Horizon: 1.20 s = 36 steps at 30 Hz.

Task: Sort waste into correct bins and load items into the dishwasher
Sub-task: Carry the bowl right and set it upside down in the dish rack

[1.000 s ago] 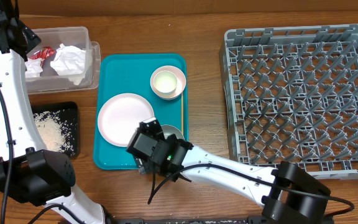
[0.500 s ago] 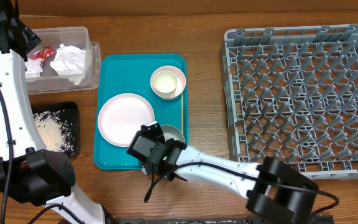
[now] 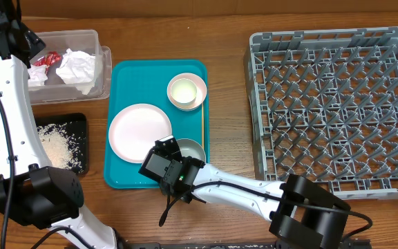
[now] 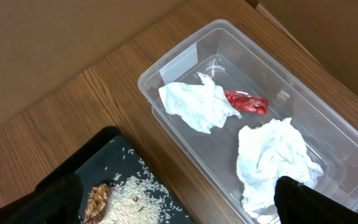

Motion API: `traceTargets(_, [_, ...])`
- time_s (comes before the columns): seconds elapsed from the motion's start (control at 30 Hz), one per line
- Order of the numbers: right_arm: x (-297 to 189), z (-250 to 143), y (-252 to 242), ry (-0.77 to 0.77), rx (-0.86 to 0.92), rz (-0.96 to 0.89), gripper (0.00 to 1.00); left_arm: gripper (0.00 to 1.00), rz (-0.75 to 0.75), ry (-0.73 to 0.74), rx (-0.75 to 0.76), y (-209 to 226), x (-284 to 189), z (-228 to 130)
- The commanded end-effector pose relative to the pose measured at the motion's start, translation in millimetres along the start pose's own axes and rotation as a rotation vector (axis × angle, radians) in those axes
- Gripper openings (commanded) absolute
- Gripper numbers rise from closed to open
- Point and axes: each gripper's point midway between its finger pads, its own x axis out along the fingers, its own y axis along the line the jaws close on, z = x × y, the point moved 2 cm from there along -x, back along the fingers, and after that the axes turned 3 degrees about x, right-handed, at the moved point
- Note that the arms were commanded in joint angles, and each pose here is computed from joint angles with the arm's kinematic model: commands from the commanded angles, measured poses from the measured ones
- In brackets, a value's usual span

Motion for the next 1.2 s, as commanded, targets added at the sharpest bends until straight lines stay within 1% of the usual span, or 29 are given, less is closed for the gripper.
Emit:
traceTargets(0.0, [-2, 5, 3, -0.022, 0.001, -0.005, 0.25, 1.0, -0.003, -0.007, -0.013, -2, -2, 1])
traceTargets(0.1, [-7, 11, 7, -0.03, 0.004, 0.004, 0.16, 1.0, -0.003, -0.007, -0.013, -2, -2, 1])
traceTargets(0.17, [-11, 15, 10, -0.035, 0.006, 0.012, 0.13, 1.0, -0.003, -0.007, -0.013, -2, -2, 1])
traceTargets(0.3, [-25, 26, 16, -0.043, 0.009, 0.018, 0.04, 1.0, -0.003, -0.007, -0.013, -2, -2, 1])
traceTargets(0.43, [-56, 56, 10, -0.085, 0.044, 0.007, 0.04, 1.0, -0.003, -0.007, -0.013, -2, -2, 1])
traceTargets(0.57, [-106, 104, -17, -0.155, 0.141, 0.007, 0.04, 1.0, -0.003, -0.007, -0.013, -2, -2, 1])
traceTargets(0.63, [-133, 129, -44, -0.201, 0.213, 0.004, 0.04, 1.0, -0.003, -0.007, -0.013, -2, -2, 1])
traceTargets(0.73, [-173, 163, -96, -0.273, 0.313, 0.019, 0.04, 1.0, -0.003, -0.007, -0.013, -2, -2, 1])
traceTargets(0.87, [-211, 195, -171, -0.325, 0.272, 0.189, 0.04, 1.0, -0.003, -0.007, -0.014, -2, -2, 1])
traceTargets(0.93, [-217, 202, -207, -0.33, 0.304, 0.272, 0.04, 1.0, -0.003, -0.007, -0.013, -2, -2, 1])
traceTargets(1.07, [-221, 203, -301, -0.356, 0.488, 0.424, 0.04, 1.0, -0.003, -0.007, -0.013, -2, -2, 1])
traceTargets(1.17, [-227, 199, -363, -0.418, 0.585, 0.573, 0.04, 1.0, -0.003, -0.007, -0.013, -2, -2, 1])
